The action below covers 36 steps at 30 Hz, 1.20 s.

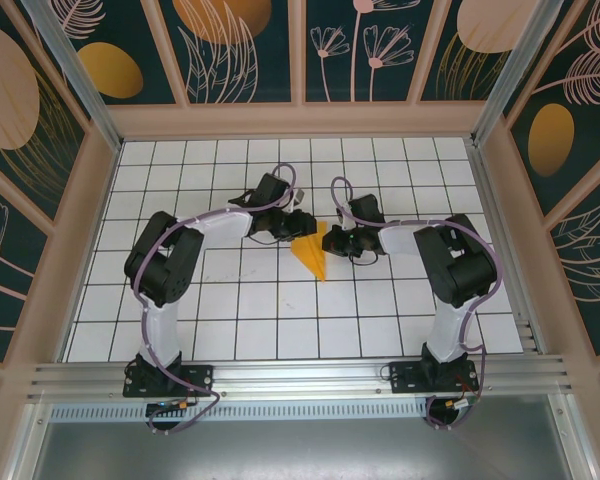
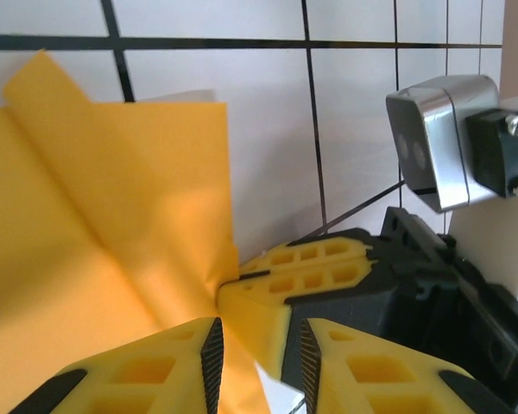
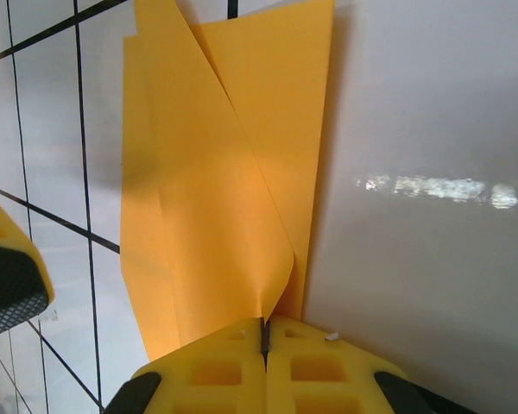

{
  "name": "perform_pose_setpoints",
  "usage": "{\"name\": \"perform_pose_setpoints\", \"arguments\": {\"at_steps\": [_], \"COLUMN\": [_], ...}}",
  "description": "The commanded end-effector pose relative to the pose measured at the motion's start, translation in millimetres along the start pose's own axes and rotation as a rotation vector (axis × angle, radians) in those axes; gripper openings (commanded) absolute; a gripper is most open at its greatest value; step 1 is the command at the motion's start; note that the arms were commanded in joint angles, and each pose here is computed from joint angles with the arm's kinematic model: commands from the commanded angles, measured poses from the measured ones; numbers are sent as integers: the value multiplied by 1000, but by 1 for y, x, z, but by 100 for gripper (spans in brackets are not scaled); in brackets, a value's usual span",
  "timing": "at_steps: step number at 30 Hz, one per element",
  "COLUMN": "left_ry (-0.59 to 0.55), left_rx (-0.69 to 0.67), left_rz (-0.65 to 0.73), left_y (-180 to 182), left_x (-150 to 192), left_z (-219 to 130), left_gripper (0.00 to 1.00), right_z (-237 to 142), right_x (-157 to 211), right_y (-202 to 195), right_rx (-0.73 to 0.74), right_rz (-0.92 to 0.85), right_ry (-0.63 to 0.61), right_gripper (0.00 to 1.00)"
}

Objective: Fold a paper plane with a square sheet of paper (fold left side to right side)
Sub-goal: Fourth fold the wing at the center of the table.

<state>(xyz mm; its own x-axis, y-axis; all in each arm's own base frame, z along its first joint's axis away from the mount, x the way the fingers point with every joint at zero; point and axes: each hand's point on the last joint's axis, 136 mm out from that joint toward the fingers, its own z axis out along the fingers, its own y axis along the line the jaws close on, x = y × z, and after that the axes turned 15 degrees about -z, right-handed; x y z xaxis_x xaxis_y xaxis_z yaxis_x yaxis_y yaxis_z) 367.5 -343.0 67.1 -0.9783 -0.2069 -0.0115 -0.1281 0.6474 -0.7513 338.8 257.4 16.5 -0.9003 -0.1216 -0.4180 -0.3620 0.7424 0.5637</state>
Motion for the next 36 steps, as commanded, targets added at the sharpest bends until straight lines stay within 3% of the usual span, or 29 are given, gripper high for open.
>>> {"name": "perform_pose_setpoints", "arguments": {"at_steps": [1,25,32,36], "left_ry": [31,14,15,15], "left_rx": [40,-169,-201,-206], "left_rz": [1,-67,-95,-108], "left_y": [-7,66,85,92], "left_x": [-4,-4,7,10], "left_z": [11,39,39,39], "left_gripper": [33,32,31,30], "right_z": [17,19,5,-17], "right_x": [52,51,12,-15], "right_y": [-28,-28,-11,-2], "right_rx": [113,124,85,90], "right_rz": [46,22,-26,-51], "right_ry": [163,175,89,15], "right_gripper": [4,5,13,26]}}
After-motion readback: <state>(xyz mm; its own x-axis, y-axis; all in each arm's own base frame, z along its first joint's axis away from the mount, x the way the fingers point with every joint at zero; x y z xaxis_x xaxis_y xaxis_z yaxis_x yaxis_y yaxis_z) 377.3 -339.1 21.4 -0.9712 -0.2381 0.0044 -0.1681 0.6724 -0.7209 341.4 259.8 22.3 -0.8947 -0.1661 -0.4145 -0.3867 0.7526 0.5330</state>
